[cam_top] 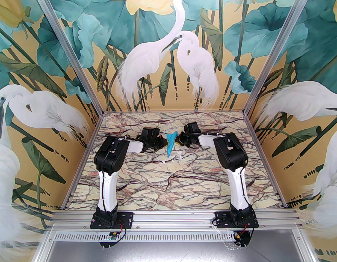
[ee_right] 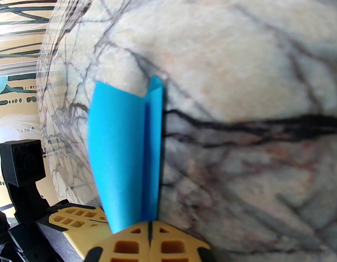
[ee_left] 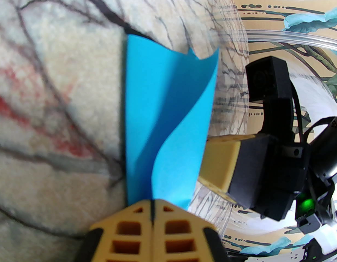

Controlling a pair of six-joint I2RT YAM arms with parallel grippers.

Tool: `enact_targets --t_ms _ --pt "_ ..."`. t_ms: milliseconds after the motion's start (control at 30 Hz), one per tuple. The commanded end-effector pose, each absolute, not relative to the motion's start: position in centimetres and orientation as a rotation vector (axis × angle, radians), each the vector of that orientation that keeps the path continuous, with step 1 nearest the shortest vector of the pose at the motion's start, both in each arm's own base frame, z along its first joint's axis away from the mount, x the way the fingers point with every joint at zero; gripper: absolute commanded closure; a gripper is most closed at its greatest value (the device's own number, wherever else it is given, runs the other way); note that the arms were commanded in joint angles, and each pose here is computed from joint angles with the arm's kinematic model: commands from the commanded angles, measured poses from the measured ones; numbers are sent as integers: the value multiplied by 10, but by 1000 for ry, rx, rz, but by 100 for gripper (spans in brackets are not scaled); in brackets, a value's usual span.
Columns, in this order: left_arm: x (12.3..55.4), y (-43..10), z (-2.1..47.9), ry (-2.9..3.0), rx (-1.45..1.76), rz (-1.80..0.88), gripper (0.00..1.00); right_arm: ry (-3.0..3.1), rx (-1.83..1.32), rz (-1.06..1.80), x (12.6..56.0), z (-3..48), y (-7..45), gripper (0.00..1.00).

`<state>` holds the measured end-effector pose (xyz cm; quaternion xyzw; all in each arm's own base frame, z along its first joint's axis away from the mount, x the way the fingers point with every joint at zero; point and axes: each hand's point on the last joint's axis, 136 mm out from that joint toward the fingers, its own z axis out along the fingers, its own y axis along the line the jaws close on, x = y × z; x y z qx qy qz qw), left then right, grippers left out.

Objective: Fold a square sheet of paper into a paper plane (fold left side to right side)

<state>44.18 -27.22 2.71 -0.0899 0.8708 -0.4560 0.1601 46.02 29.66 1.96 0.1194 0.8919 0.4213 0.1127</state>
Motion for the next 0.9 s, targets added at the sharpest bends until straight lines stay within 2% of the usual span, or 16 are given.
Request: enact_targets --t_ms 0,433,867 --pt "440 -273 18 2516 -261 -1285 97 2639 346 1280 457 12 309 100" --pt "445 -267 30 2485 -266 -1270 97 2931 399 854 432 -39 286 100" --pt "453 -260 35 2472 -272 -1252 96 2943 351 839 430 -39 290 100"
